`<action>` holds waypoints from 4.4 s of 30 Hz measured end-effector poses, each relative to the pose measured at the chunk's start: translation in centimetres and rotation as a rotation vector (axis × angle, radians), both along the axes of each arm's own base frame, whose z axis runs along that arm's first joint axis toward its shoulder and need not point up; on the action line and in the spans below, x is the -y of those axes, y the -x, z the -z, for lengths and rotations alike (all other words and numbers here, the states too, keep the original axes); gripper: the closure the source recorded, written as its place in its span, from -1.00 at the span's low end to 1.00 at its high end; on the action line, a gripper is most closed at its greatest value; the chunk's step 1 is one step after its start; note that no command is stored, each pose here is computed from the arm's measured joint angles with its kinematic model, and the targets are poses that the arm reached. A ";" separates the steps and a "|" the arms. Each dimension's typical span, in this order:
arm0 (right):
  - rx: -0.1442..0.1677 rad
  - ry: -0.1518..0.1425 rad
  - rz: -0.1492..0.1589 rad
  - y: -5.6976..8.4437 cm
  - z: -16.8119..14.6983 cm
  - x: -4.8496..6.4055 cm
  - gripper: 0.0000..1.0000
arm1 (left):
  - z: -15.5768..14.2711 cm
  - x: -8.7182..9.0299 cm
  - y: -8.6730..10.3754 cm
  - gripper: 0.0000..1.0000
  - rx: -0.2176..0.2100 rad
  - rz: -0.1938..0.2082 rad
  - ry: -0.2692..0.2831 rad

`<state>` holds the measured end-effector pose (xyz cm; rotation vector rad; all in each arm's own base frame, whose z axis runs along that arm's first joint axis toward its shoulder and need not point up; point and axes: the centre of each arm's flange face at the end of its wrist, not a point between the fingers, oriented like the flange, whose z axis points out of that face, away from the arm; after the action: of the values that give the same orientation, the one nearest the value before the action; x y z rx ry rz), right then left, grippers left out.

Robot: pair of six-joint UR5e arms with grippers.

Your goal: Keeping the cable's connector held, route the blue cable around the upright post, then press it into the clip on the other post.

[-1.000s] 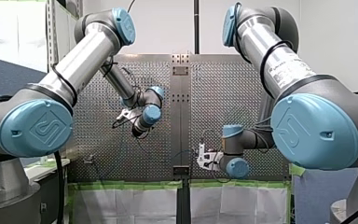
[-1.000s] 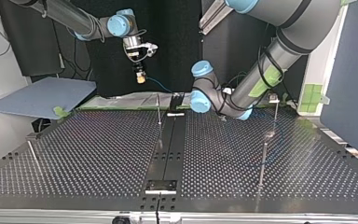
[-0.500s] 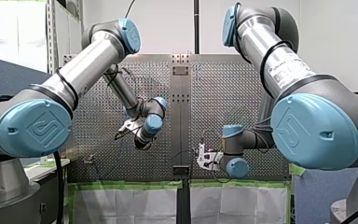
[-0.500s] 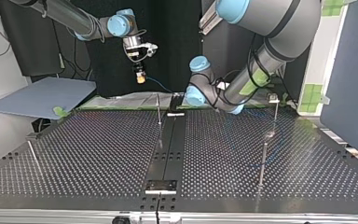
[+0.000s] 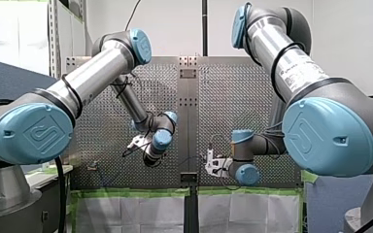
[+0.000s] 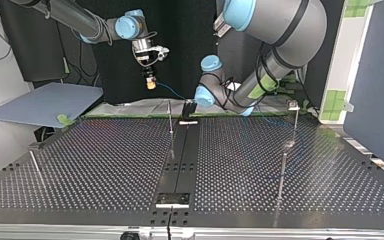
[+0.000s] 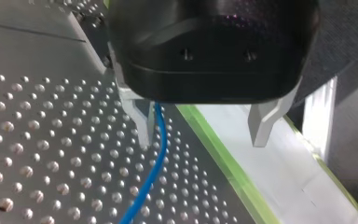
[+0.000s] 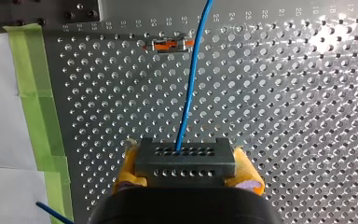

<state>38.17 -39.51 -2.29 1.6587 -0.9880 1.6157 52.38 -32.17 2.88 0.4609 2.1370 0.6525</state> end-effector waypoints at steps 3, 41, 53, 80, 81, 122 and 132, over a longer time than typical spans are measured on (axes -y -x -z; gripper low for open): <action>0.000 0.000 -0.001 0.0 0.0 0.0 1.00 | 0.1 0.5 0.0 -1.00 0.010 0.010 0.036; -0.009 -0.016 0.003 0.3 -0.2 1.2 1.00 | 5.2 5.4 0.6 -1.00 0.017 0.113 0.520; -0.018 -0.035 -0.011 0.6 0.0 1.5 1.00 | 5.2 6.9 0.2 -1.00 0.030 0.147 0.683; -0.075 -0.077 -0.001 0.3 -0.9 2.2 1.00 | 5.5 9.1 2.1 -1.00 -0.145 0.154 0.960; -0.071 -0.078 0.000 0.3 -1.1 2.2 1.00 | 5.5 9.3 2.2 -1.00 -0.151 0.155 0.970; -0.046 -0.114 0.001 0.3 -3.0 2.3 1.00 | 5.1 9.6 1.2 -0.03 -0.025 0.038 1.084; -0.048 -0.113 -0.002 0.2 -3.0 2.2 1.00 | 5.1 9.3 1.2 0.91 -0.010 0.022 1.055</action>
<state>37.95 -41.72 0.68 1.7649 -1.0709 1.5389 51.17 -41.48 -2.25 -0.1021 2.1411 -0.5172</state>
